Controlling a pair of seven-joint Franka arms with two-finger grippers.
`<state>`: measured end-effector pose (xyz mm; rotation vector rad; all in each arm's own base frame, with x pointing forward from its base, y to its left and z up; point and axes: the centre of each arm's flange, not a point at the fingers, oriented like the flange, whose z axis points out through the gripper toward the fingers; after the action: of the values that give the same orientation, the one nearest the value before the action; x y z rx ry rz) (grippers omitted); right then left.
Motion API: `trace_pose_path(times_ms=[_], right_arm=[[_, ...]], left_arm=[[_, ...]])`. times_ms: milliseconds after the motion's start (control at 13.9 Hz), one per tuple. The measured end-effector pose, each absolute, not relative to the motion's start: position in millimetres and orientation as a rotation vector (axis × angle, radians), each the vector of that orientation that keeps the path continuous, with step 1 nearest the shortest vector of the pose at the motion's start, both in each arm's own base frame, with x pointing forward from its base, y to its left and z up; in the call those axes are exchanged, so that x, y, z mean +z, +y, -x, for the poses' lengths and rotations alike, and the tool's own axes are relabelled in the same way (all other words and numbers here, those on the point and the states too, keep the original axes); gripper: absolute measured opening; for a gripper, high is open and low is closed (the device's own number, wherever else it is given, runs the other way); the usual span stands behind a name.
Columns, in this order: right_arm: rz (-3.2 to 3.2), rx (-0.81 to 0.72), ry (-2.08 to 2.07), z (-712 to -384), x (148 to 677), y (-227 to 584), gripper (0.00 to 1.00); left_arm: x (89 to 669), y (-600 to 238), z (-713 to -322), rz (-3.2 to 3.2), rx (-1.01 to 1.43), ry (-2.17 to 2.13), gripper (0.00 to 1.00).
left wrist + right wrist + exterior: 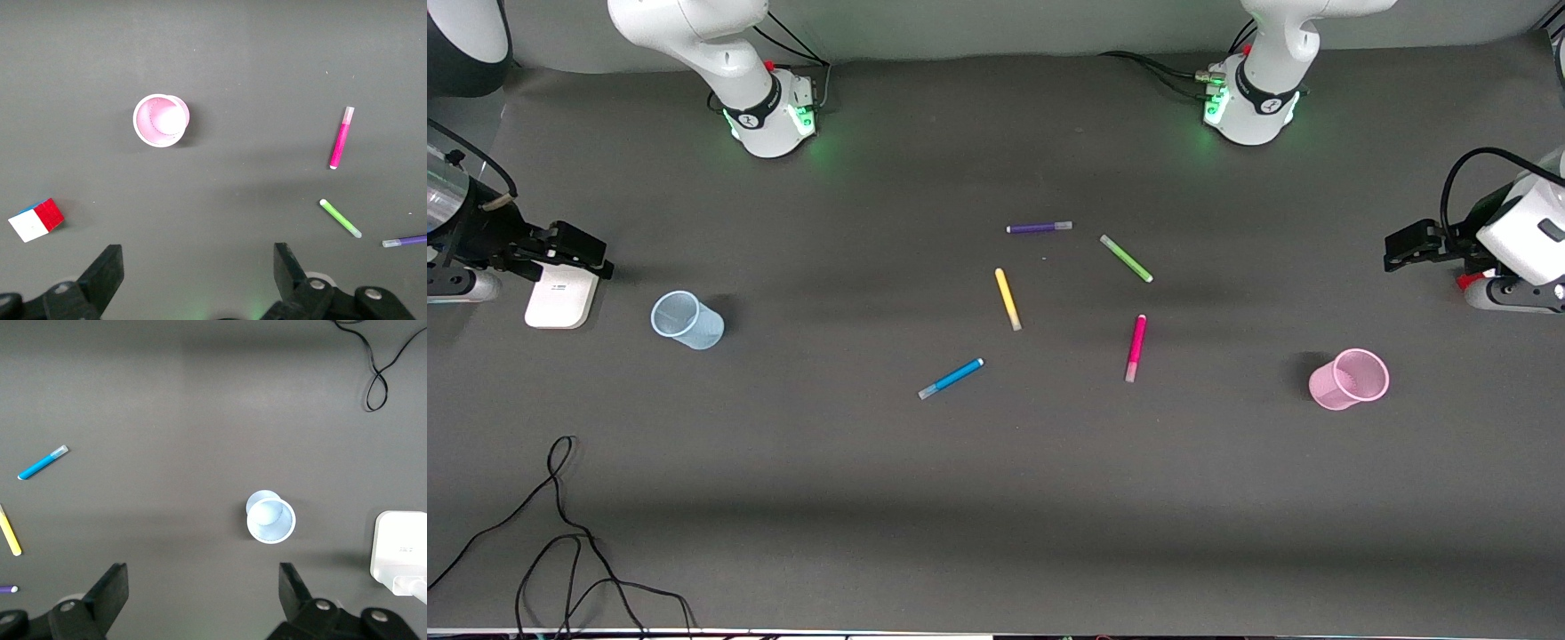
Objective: Place pink and blue markers in matching cups
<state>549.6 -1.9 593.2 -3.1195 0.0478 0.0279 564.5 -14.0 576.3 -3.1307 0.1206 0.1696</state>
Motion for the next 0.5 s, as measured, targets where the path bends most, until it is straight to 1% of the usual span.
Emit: trace_pose_path(times_ms=[504], right_arm=[[3.119,0.045,0.062,-548.3,593.9,-5.1,1.00]], left_arm=[[576.6,-13.9,-564.6,3.131,0.169,0.120,1.00]])
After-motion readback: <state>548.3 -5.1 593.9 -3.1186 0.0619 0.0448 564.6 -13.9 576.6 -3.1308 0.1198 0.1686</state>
